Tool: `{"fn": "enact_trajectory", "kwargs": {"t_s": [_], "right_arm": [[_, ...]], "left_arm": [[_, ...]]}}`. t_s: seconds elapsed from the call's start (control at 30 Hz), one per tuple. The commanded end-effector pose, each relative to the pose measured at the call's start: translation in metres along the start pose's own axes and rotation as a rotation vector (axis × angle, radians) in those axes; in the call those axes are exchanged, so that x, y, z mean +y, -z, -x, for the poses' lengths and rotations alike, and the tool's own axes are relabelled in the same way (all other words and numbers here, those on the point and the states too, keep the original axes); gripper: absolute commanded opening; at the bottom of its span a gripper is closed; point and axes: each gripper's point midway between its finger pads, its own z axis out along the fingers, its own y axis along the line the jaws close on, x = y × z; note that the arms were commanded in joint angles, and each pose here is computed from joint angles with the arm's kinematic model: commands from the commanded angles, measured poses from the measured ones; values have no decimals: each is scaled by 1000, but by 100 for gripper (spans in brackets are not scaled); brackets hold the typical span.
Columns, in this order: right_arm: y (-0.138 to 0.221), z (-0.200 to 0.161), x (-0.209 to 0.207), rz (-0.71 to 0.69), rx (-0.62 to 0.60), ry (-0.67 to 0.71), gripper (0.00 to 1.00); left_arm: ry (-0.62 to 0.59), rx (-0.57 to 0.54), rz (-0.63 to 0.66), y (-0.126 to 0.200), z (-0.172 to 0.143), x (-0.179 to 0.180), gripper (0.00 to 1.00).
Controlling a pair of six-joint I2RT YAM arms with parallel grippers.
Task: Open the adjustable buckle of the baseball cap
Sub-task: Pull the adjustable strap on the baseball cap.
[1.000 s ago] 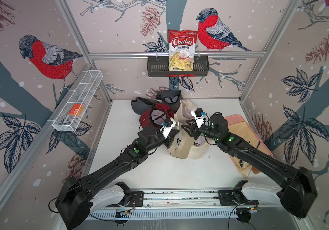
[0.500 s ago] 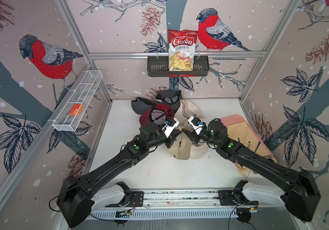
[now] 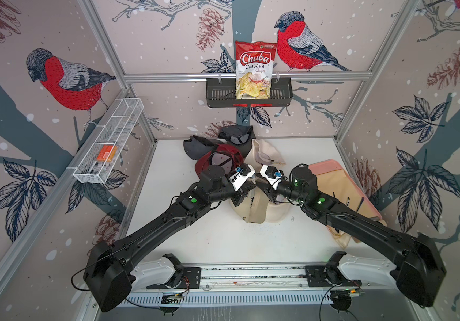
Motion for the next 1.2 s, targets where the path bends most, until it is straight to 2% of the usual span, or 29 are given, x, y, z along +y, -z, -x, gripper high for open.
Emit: {"fn": "enact_trajectory", "kwargs": {"t_s": [0.0, 0.13, 0.27, 0.6, 0.73, 1.0, 1.03, 1.17], "right_arm": [[-1, 11, -1, -8, -44, 11, 25], [2, 17, -7, -46, -85, -7, 14], [2, 19, -17, -99, -95, -44, 7], [8, 29, -36, -166, -151, -160, 1], [14, 31, -49, -191, -169, -219, 1], [13, 37, -50, -184, -144, -279, 1], [12, 39, -48, -185, -138, -280, 1], [8, 41, -48, -218, -104, -318, 0]], "left_arm": [[-30, -14, -20, 0, 6, -3, 0], [-27, -5, -23, 0, 3, -3, 0], [-26, -1, -17, 1, 1, -2, 0], [-21, 13, 2, 3, -6, 1, 0], [-26, 6, 57, 8, -10, 7, 0], [-70, -160, 228, 27, 2, 29, 0], [-71, -176, 239, 28, 6, 31, 1], [-56, -227, 308, 27, 25, 49, 27]]}}
